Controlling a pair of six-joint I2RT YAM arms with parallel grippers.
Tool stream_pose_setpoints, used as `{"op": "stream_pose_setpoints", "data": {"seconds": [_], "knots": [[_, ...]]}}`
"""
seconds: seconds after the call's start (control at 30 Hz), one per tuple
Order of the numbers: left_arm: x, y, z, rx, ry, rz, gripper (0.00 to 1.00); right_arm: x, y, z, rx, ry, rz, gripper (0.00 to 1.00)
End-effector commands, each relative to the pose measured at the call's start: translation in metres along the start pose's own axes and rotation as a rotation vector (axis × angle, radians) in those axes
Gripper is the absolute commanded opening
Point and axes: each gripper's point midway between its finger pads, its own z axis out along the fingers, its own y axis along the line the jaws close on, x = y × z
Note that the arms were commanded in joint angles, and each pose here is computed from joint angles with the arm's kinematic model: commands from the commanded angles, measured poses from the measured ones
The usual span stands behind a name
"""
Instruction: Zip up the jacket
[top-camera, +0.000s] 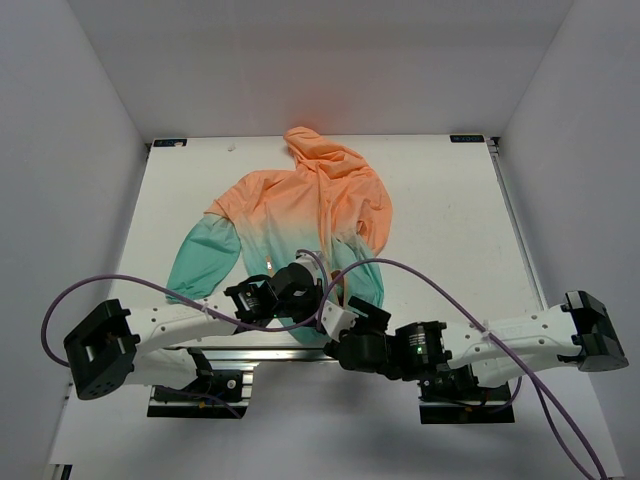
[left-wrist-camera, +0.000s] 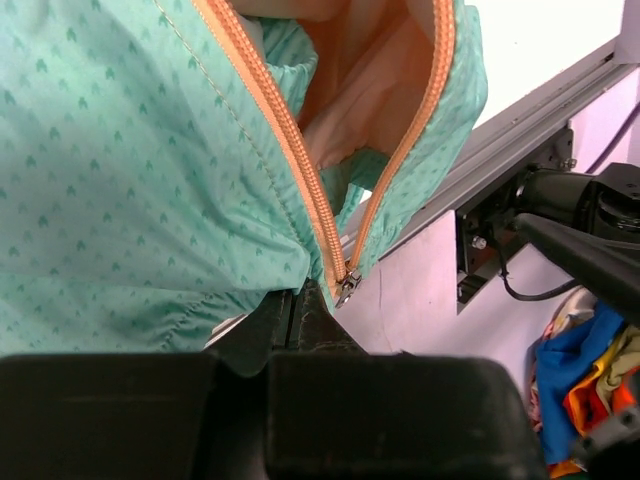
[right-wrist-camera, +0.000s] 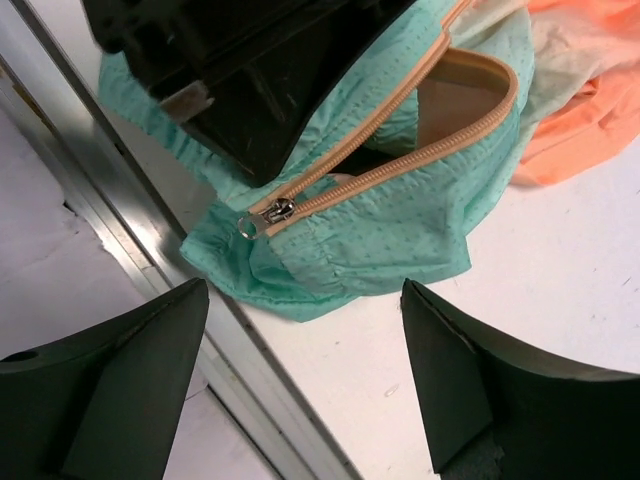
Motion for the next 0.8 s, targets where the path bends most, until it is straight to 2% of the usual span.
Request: {"op": "stream_pose_setpoints", "data": {"seconds": [0.0,0.13,0.27,0.53,0.6,0.63,0.67,0.7,0.77], "knots": [[-0.004,-0.013,-0.008,0.056,-0.016,-0.007,0.00,-0.014,-0.002,0.003,0.050,-0.096,-0.013,0.82],[-0.003,-0.013,-0.009,0.057,-0.015,-0.012,0.00,-0.013,0.012,0.013,0.010,-0.120,-0.053,0.78],[-0.003,-0.013,-0.009,0.061,-0.012,-0.013,0.00,-0.006,0.014,0.022,0.043,-0.088,-0.085,0.75],[-0.003,-0.014,-0.010,0.059,-0.010,-0.013,0.00,-0.007,0.019,0.034,0.072,-0.113,-0.075,0.63],[-0.002,-0.012,-0.010,0.053,-0.008,-0.015,0.00,-0.006,0.015,0.035,0.101,-0.104,-0.076,0.54],[-0.003,-0.013,-0.010,0.056,-0.009,-0.015,0.00,-0.005,0.013,0.036,0.115,-0.101,-0.069,0.44],[-0.002,-0.013,-0.010,0.057,-0.007,-0.015,0.00,-0.004,0.012,0.036,0.121,-0.101,-0.058,0.44],[-0.002,-0.013,-0.009,0.054,-0.007,-0.017,0.00,-0.005,0.011,0.035,0.127,-0.101,-0.047,0.35],[-0.002,-0.013,-0.010,0.052,-0.005,-0.016,0.00,-0.004,0.012,0.034,0.110,-0.095,-0.033,0.33]]}}
